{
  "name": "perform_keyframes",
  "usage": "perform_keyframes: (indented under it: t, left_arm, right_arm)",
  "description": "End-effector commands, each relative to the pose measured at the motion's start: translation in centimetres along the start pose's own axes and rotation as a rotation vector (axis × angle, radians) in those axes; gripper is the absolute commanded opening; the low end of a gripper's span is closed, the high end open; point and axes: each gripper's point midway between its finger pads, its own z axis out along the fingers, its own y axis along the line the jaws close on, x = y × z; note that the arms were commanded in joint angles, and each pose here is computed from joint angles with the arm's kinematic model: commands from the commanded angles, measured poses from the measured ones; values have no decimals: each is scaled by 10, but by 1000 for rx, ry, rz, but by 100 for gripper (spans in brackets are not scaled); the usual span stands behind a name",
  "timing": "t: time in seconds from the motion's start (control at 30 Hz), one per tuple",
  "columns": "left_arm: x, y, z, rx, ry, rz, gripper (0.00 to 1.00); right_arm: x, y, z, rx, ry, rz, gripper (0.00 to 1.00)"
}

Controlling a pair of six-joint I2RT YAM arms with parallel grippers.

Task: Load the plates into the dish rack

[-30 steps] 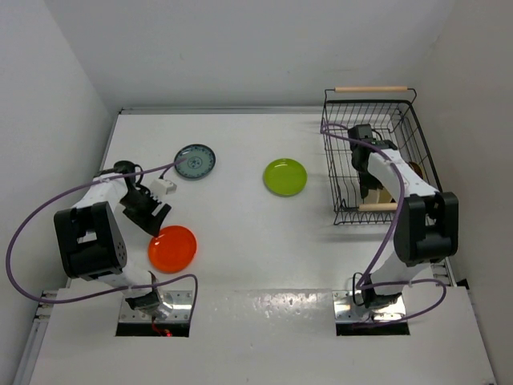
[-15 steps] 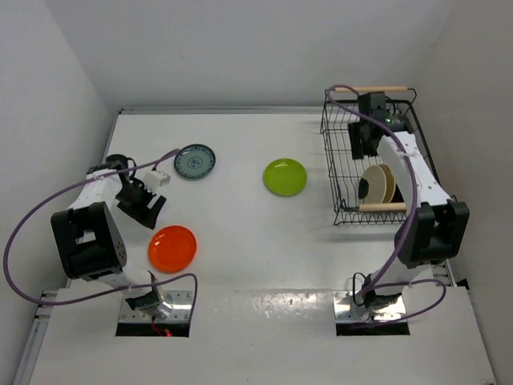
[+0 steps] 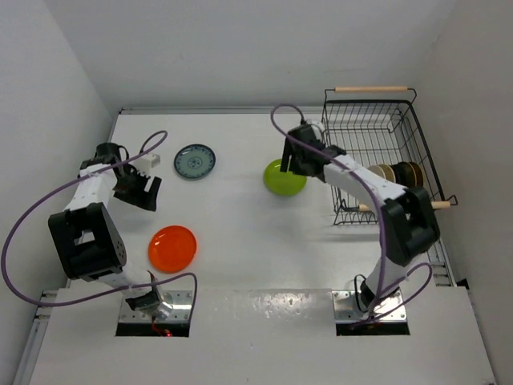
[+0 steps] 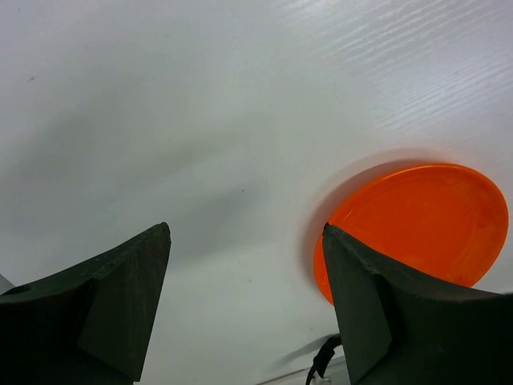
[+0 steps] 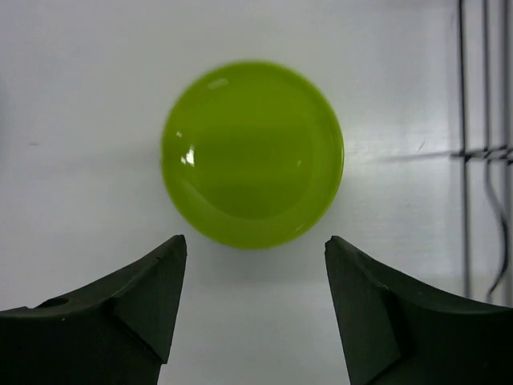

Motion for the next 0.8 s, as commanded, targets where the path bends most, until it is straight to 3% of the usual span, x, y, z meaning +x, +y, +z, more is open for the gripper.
perform_keyframes:
  t: [0.0, 0.13, 0.27, 0.4, 0.63, 0.77]
  left_arm:
    - [-17, 7, -12, -26, -65, -30, 82]
    - [-15, 5, -12, -25, -64, -31, 82]
    - [-11, 2, -11, -21, -58, -24, 82]
    - [-7, 0, -9, -15, -50, -18, 82]
    - [-4, -2, -10, -3, -35, -4, 82]
    - [-8, -3, -11, 6, -53, -1, 82]
  right_arm:
    - [9, 3, 28, 137, -101, 297, 70]
    - [25, -4, 45, 247, -115, 503, 70]
    - [38, -11, 59, 371, -115, 554, 74]
    - [71, -23, 83, 438, -36, 639, 72]
    - [93, -31, 81, 538, -10, 616, 72]
    - [97, -27, 99, 468, 0, 643, 71]
